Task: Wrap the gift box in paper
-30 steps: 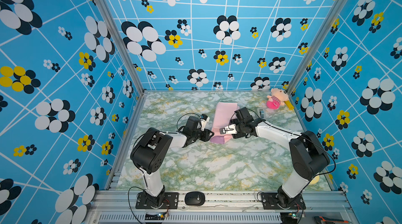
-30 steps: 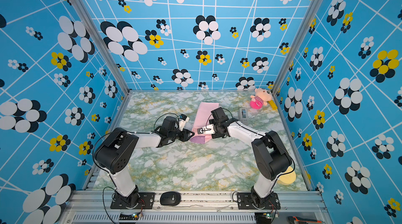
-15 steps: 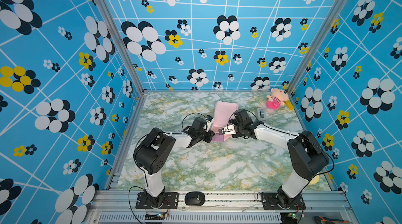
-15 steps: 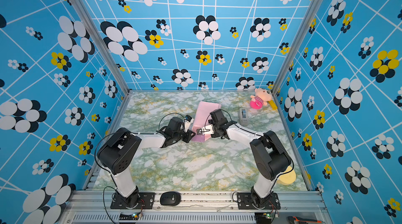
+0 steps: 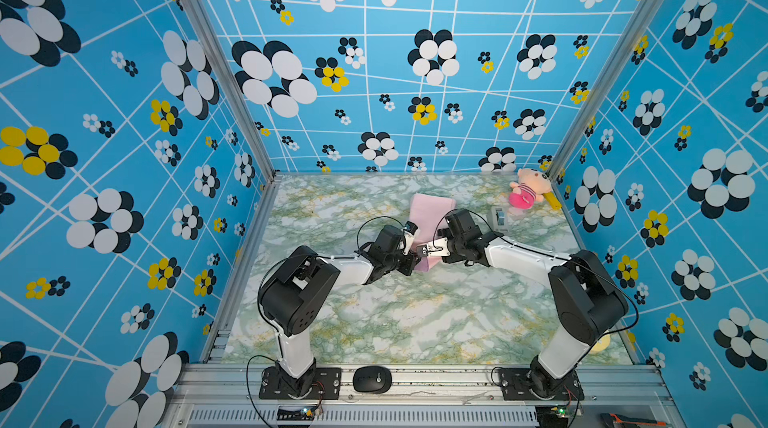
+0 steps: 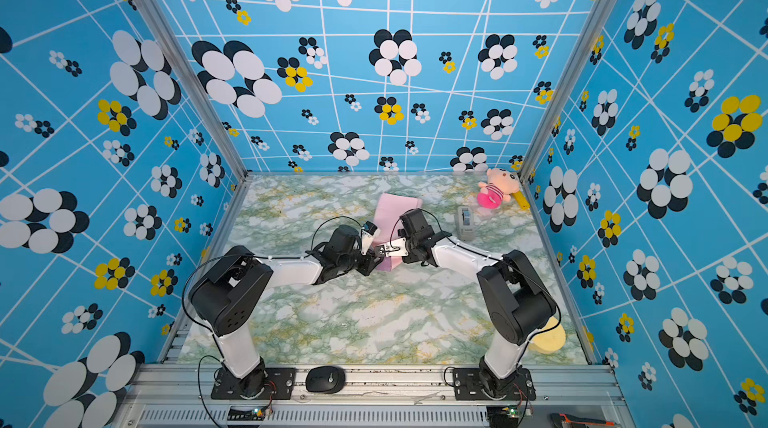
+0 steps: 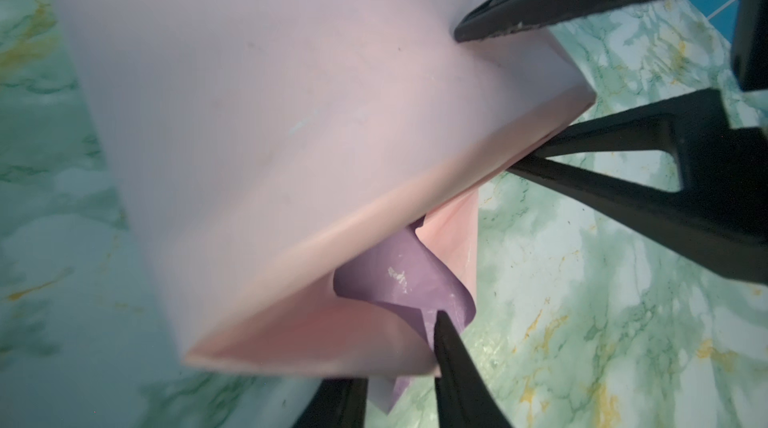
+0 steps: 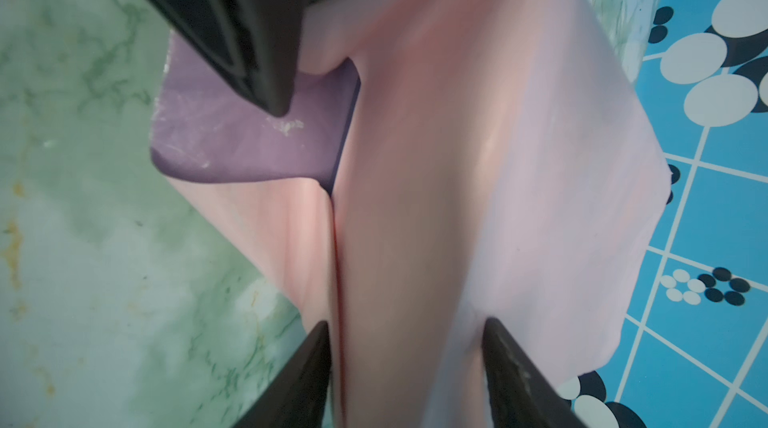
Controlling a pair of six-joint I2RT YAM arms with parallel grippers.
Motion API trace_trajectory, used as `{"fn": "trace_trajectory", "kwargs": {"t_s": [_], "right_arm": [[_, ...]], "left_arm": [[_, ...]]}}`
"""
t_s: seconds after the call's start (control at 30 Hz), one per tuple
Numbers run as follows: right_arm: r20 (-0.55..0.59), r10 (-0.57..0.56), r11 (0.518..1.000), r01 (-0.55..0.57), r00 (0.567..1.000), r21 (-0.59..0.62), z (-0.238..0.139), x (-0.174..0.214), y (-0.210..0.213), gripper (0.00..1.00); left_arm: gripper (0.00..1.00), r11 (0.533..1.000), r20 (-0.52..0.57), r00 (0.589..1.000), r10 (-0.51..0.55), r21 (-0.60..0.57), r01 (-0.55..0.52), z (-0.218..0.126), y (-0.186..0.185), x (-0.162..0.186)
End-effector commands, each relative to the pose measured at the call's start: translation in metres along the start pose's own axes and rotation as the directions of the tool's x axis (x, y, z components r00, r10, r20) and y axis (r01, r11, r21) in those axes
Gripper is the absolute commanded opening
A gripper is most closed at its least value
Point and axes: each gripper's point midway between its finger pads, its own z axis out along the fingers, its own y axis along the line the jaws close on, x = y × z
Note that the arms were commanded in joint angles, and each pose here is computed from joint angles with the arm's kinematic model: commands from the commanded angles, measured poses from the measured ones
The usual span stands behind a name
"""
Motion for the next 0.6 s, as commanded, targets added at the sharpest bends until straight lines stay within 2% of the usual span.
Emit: {"fn": "trace_trajectory", "kwargs": {"t_s": [0.0,0.3,0.4,0.57], "right_arm": [[-0.012,0.006,0.996,-0.007,1.000,-0.091,0.008,0.003,0.032,0.58],[-0.007,0.010,0.996,-0.011,1.000,-0.093,0.005,0.002,0.035,0.58],[-0.009,0.012,0.995,-0.013,1.000,-0.095,0.005,0.003,0.035,0.57],[-0.011,0.012,0.995,-0.013,1.000,-0.094,0.004,0.003,0.035,0.57]], "left_arm": [[0.30,0.999,0.044,0.999,-0.004,0.033,0.003,0.005,-0.002,-0.011],[0.31,0.998,0.087,0.996,-0.023,0.062,0.018,0.018,0.007,-0.020],[0.33,0.998,0.119,0.992,-0.035,0.059,0.028,0.007,0.007,-0.023],[0.32,0.993,0.158,0.980,-0.117,0.012,0.117,-0.021,0.022,-0.017]]}}
